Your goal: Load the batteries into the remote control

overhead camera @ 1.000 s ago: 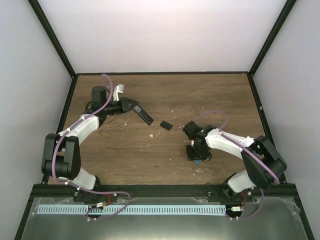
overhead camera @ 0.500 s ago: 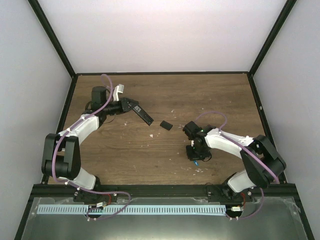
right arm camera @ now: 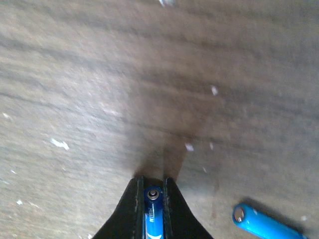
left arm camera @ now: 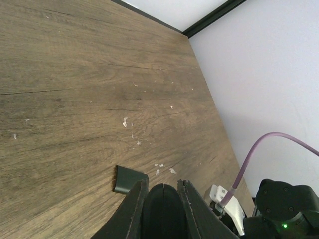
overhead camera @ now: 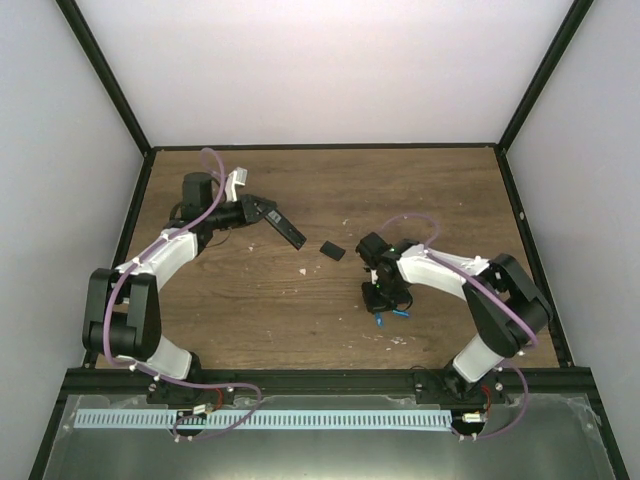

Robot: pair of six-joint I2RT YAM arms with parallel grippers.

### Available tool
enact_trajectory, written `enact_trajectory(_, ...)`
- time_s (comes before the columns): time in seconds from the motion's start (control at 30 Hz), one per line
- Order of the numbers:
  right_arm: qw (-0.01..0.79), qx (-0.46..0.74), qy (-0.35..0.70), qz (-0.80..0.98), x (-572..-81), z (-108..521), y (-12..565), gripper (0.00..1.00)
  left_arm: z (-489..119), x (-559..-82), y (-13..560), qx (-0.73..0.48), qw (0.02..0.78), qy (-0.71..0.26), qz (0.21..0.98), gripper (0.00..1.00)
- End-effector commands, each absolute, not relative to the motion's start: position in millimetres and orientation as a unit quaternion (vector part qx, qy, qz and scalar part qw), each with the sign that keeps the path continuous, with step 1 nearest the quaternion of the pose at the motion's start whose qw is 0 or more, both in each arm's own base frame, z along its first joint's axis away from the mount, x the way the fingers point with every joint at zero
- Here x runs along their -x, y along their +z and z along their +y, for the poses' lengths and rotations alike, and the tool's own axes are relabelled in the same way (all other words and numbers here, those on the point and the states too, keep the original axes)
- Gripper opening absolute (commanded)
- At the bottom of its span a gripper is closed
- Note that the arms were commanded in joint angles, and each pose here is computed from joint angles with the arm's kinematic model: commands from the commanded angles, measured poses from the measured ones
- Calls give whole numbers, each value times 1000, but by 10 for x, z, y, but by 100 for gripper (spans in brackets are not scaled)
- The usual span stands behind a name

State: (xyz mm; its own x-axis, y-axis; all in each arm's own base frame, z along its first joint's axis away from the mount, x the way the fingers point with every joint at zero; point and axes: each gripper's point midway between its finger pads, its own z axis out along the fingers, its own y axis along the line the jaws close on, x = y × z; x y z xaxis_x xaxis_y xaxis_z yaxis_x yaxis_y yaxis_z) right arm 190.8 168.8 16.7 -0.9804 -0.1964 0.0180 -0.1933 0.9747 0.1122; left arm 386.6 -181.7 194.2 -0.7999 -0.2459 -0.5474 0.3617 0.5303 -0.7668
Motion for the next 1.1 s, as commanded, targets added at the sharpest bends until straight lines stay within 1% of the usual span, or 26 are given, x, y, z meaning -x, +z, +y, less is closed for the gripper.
enact_trajectory(0.0,-48,-121,-89,-987,-2294,1962,280,1,-1839,-3802,2012,-53,324,-486,810,0)
enact_trajectory(0.1,-66,-133,-102,-984,-2375,2036,360,1,-1882,-3699,1902,-65,304,-500,808,0)
enact_trajectory(0.3,-156,-181,-169,-956,-2626,2331,783,1,-1945,-3496,1693,-76,281,-536,793,0)
enact_trajectory(0.57,-248,-263,-255,-897,-2812,2732,1276,1,-1981,-3291,1453,-87,283,-563,771,0)
enact_trajectory(0.7,-275,-302,-282,-868,-2847,2883,1381,1,-1976,-3303,1341,-86,297,-563,767,0)
enact_trajectory(0.87,-298,-348,-301,-836,-2909,3046,1433,1,-2064,-3405,1214,-83,293,-566,766,0)
enact_trajectory(1.07,-329,-390,-304,-804,-2987,3161,1482,1,-2250,-3442,1015,-95,260,-586,761,0)
